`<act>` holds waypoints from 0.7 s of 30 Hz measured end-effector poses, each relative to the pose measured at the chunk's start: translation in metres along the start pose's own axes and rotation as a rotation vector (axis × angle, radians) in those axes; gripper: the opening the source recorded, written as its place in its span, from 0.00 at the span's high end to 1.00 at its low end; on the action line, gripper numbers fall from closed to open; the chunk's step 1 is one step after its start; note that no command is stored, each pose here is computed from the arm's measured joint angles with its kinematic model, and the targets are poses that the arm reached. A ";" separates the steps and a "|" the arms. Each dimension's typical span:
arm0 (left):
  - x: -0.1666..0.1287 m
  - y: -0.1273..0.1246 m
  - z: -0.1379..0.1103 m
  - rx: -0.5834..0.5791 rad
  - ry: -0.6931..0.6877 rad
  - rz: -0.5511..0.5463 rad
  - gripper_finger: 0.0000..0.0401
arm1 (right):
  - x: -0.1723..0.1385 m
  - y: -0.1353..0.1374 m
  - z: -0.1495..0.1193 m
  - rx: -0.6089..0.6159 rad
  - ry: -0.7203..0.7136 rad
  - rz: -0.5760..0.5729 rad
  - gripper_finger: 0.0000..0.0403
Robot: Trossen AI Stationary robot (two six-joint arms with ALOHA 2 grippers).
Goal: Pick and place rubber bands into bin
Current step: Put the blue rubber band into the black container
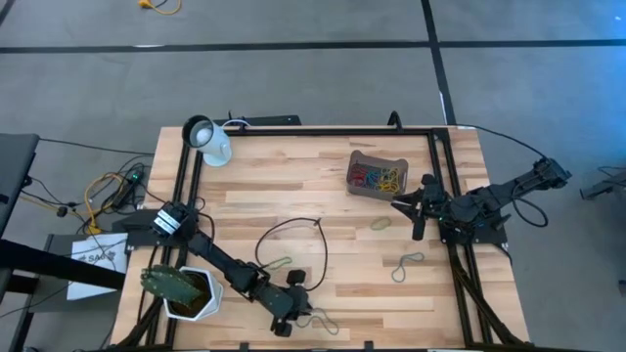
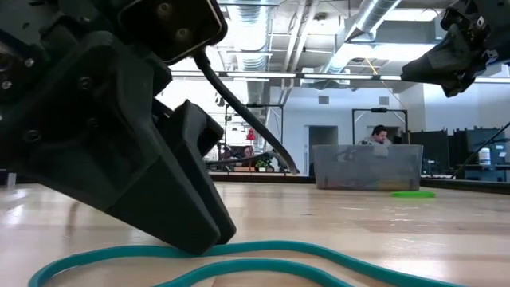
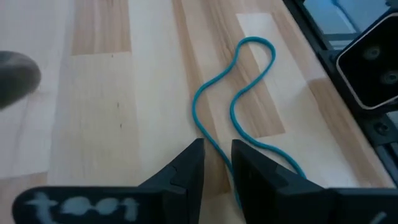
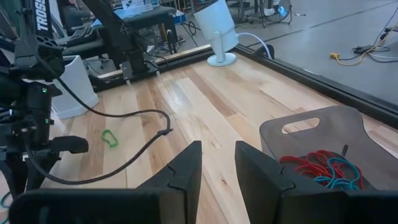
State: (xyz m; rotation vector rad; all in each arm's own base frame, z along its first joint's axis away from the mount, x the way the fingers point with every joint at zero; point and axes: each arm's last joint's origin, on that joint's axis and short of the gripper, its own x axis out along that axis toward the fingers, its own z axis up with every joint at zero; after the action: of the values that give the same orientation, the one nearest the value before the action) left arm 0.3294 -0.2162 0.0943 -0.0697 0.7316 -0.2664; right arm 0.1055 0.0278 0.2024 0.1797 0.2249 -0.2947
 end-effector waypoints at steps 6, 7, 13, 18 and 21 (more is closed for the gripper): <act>-0.001 0.002 -0.003 0.010 0.031 0.031 0.84 | 0.000 0.000 0.000 0.000 0.000 0.000 0.77; -0.001 0.002 -0.003 0.017 0.032 0.032 0.86 | 0.000 0.000 0.000 0.000 0.000 0.000 0.77; 0.000 0.003 -0.004 0.065 0.033 0.044 0.99 | 0.000 0.000 0.000 0.000 0.000 0.000 0.77; 0.001 0.002 0.001 0.077 -0.050 0.085 1.00 | 0.000 0.000 0.000 0.000 0.000 0.000 0.77; 0.003 0.000 0.012 0.152 -0.088 0.116 1.00 | 0.000 0.000 0.000 0.000 0.000 0.001 0.77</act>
State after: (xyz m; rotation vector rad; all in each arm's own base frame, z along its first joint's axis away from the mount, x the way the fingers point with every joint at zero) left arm 0.3394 -0.2170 0.1014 0.1040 0.6235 -0.2064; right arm 0.1055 0.0278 0.2025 0.1799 0.2249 -0.2941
